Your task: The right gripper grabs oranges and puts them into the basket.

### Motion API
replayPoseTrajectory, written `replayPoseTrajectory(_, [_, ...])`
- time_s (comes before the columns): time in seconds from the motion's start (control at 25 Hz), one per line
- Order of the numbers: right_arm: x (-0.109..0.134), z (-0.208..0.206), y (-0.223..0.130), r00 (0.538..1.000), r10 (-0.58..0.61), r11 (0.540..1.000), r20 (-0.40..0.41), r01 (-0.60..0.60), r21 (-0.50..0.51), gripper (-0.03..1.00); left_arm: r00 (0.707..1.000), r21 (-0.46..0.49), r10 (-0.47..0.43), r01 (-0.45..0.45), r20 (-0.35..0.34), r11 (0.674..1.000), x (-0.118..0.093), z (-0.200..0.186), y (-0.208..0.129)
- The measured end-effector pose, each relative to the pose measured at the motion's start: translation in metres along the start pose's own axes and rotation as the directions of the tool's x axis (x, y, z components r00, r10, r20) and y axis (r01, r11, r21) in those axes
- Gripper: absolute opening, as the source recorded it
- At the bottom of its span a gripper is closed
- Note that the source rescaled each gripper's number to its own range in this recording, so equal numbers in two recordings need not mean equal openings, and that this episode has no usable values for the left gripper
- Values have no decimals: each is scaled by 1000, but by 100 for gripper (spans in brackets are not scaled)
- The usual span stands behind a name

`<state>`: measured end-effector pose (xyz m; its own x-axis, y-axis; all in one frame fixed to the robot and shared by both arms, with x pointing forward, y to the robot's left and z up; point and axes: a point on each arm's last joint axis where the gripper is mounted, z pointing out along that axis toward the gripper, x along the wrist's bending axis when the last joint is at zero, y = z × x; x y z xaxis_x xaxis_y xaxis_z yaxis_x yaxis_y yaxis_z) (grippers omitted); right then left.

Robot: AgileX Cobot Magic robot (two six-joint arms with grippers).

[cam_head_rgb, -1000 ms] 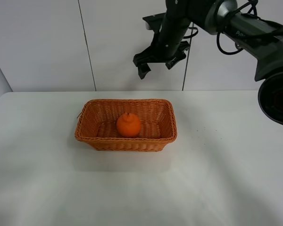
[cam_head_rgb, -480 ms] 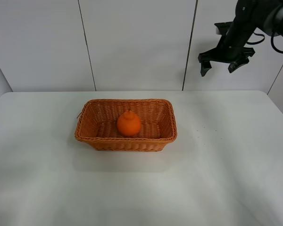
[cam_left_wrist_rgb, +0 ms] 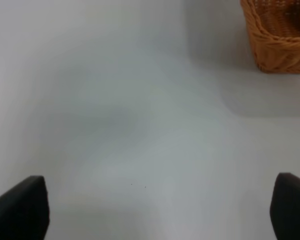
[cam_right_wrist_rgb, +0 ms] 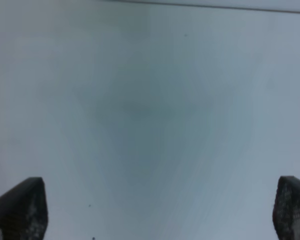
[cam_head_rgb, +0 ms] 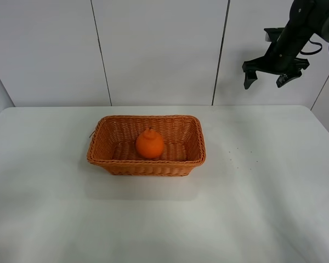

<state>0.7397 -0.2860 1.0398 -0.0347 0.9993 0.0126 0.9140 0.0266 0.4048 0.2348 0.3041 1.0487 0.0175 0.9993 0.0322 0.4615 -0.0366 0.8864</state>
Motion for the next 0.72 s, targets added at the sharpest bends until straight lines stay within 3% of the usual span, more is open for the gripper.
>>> replayPoseTrajectory(0.32, [1,-36,-33,1000,3,998,-4,-2,63,100,1000,0,0,0,0,1000,0,0,0])
replayPoseTrajectory(0.48, [2,-63,-78,1000,4,989,-4,-4,146,100,1000,0,0,0,0,1000,0,0,0])
replayPoseTrajectory(0.68, [3,-99,-162,1000,4,970,-5,-3,245,100,1000,0,0,0,0,1000,0,0,0])
replayPoseTrajectory(0.72, [3,-99,-162,1000,4,970,-5,-3,245,100,1000,0,0,0,0,1000,0,0,0])
